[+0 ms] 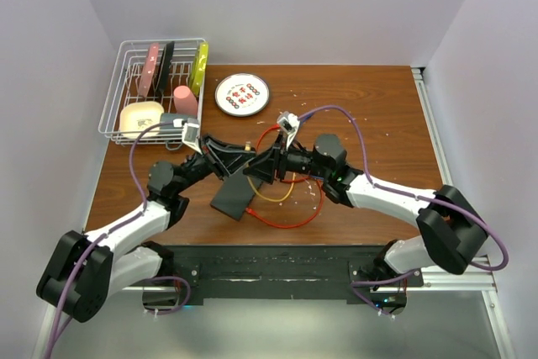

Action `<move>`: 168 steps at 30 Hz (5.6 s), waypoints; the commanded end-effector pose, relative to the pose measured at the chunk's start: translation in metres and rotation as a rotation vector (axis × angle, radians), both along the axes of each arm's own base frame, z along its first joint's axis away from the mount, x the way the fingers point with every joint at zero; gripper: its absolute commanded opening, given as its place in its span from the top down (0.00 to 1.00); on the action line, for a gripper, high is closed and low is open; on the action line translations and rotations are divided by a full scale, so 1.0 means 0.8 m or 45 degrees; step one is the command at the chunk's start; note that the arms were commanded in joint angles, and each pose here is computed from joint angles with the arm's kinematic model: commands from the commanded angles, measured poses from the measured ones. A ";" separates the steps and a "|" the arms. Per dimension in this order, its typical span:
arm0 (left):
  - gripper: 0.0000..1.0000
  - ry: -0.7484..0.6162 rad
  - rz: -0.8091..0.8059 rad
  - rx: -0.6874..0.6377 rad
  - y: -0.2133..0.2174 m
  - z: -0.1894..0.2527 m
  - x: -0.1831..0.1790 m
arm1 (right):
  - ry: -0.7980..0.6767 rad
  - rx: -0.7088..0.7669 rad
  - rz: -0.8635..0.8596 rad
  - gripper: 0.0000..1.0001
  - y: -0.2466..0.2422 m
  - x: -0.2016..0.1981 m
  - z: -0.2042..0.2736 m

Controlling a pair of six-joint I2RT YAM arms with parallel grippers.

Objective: Insert the plug into the switch port

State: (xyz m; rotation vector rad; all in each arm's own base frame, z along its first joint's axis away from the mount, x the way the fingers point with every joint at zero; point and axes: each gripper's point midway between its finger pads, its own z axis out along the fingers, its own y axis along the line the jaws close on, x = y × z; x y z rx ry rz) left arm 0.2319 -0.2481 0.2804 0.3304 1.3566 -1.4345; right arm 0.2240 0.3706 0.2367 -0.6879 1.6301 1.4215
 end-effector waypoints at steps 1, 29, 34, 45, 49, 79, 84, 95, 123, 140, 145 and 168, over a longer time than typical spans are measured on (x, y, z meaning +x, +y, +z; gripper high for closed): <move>1.00 -0.079 -0.080 -0.077 -0.001 0.017 -0.020 | -0.033 0.194 0.004 0.68 0.002 -0.001 0.037; 0.22 0.129 0.539 0.331 0.056 -0.008 0.066 | 0.006 -0.428 -0.487 1.00 -0.033 0.057 -0.032; 0.24 0.147 0.510 0.392 0.044 -0.020 0.072 | -0.004 -0.500 -0.527 1.00 -0.027 0.050 -0.031; 0.45 0.100 0.431 0.373 0.010 -0.016 0.064 | -0.003 -0.543 -0.545 1.00 -0.019 0.046 -0.038; 0.57 0.117 0.417 0.383 0.000 -0.024 0.067 | 0.002 -0.539 -0.530 1.00 -0.015 0.044 -0.037; 1.00 -0.005 0.480 0.384 0.020 -0.009 0.045 | -0.131 -0.155 -0.114 0.41 -0.034 0.002 0.009; 1.00 -0.121 0.371 0.334 0.011 0.009 0.021 | -0.193 0.007 0.007 0.33 -0.034 -0.023 0.037; 1.00 -0.328 0.103 0.227 -0.009 0.044 -0.034 | -0.169 0.153 0.115 0.35 -0.031 -0.040 0.071; 1.00 -0.441 -0.160 0.055 -0.017 0.073 -0.089 | -0.265 0.242 0.146 0.53 -0.046 -0.063 0.094; 1.00 -0.425 -0.167 0.047 -0.020 0.072 -0.087 | -0.291 0.331 0.268 0.80 -0.049 -0.088 0.110; 1.00 -0.418 -0.176 0.045 -0.023 0.070 -0.085 | -0.292 0.331 0.290 0.79 -0.048 -0.089 0.110; 0.94 -0.394 -0.161 0.063 -0.025 0.059 -0.077 | -0.274 0.353 0.308 1.00 -0.049 -0.094 0.108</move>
